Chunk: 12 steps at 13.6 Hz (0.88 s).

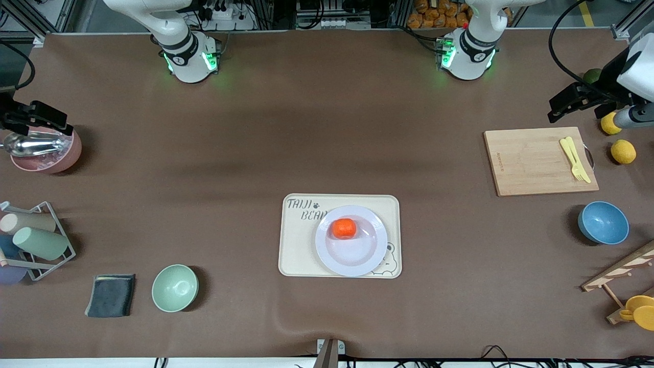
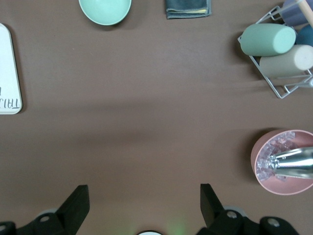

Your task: Place orange and plate with both arms

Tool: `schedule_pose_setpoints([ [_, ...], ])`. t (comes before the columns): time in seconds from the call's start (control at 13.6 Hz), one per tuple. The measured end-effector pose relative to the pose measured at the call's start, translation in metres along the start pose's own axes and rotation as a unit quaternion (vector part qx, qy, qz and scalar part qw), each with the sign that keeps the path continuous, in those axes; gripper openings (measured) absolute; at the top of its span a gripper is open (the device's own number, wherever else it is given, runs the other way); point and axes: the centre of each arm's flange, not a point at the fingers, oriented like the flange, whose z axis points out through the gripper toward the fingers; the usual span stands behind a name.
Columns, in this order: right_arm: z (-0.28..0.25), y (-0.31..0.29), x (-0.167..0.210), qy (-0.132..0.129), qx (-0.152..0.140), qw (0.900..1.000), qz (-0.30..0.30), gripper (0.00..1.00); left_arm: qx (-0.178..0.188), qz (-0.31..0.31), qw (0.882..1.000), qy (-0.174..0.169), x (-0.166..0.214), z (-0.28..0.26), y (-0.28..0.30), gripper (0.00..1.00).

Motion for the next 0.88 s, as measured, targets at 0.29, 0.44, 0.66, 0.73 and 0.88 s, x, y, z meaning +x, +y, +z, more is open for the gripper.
schedule_pose_setpoints([
  [0.29,0.002,0.000,-0.002,-0.011,0.001,1.000,0.005,1.00,0.000,-0.002,1.000,0.000,0.000,0.000,-0.002,1.00],
  [0.44,0.002,-0.002,-0.002,-0.011,0.001,1.000,0.003,1.00,-0.001,-0.003,1.000,0.003,0.000,-0.003,-0.003,1.00],
  [0.66,0.002,-0.003,-0.001,-0.008,0.001,1.000,0.003,1.00,-0.002,-0.004,1.000,0.008,0.001,-0.007,-0.005,1.00],
  [0.73,0.001,-0.002,-0.001,-0.007,0.001,1.000,0.003,1.00,-0.002,-0.004,1.000,0.010,0.000,-0.009,-0.004,1.00],
  [0.88,0.001,-0.003,-0.001,-0.006,0.001,1.000,0.003,1.00,-0.002,-0.003,1.000,0.011,0.000,-0.011,-0.004,1.00],
])
